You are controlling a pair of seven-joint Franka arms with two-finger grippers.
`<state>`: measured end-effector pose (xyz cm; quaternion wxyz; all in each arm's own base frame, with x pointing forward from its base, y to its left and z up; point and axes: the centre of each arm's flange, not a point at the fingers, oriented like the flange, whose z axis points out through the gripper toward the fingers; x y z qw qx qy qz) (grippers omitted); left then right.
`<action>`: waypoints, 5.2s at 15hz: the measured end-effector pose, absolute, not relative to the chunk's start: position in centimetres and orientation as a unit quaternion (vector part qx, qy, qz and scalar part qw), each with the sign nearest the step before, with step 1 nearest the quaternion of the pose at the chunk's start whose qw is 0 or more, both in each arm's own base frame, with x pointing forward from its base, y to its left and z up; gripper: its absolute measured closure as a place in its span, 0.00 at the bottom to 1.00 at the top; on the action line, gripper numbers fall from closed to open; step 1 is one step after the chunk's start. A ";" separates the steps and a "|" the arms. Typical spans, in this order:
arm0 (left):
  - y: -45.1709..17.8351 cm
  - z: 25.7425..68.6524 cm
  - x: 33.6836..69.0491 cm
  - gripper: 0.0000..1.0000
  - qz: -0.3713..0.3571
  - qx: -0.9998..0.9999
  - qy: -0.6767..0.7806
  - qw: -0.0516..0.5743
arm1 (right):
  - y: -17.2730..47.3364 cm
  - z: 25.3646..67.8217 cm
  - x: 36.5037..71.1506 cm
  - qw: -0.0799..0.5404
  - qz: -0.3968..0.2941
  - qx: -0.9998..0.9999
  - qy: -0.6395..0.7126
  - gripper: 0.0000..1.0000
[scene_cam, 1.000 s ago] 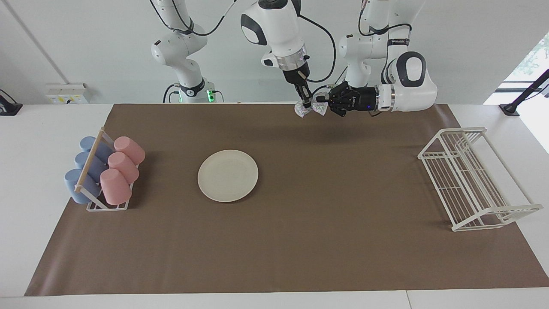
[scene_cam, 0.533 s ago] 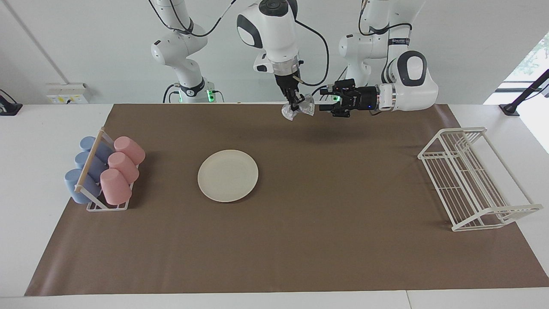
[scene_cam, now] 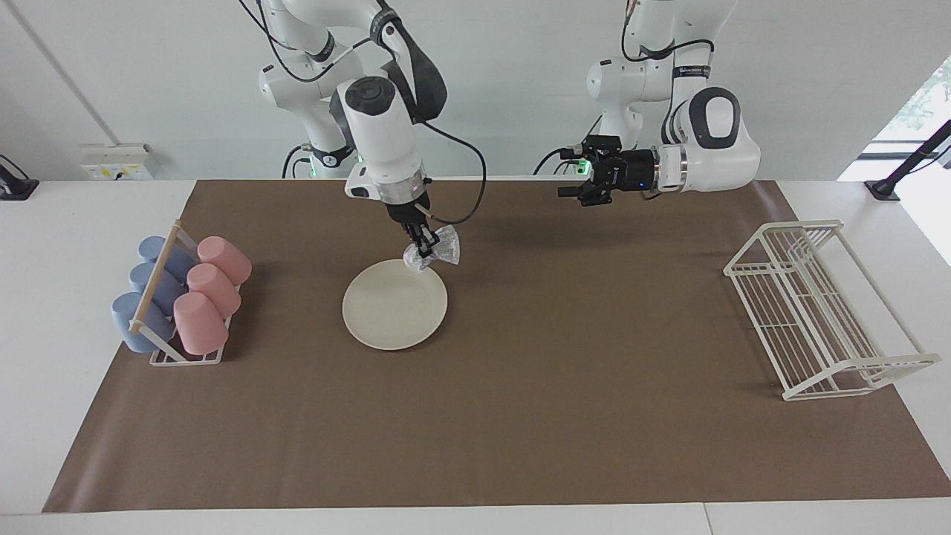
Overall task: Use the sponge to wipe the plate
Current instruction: 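Move the sponge onto the plate with the right gripper while the left withdraws, then rub the sponge around the plate surface with the right gripper, then bring the sponge toward the left gripper with the right gripper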
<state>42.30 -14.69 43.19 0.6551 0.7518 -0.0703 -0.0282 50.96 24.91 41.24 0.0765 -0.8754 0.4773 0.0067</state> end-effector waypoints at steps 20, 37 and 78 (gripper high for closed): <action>-4.3 47.3 47.0 0.00 -0.015 0.965 -0.087 0.247 | 15.9 30.2 52.0 0.068 -0.018 -0.898 0.434 0.91; -10.8 52.4 48.7 0.00 0.035 0.970 -0.091 0.222 | 16.5 30.2 51.8 0.069 -0.019 -0.902 0.426 0.91; -16.9 44.0 43.4 0.00 -0.064 0.800 0.025 0.596 | 38.1 55.9 46.2 0.034 0.039 -0.829 0.556 0.91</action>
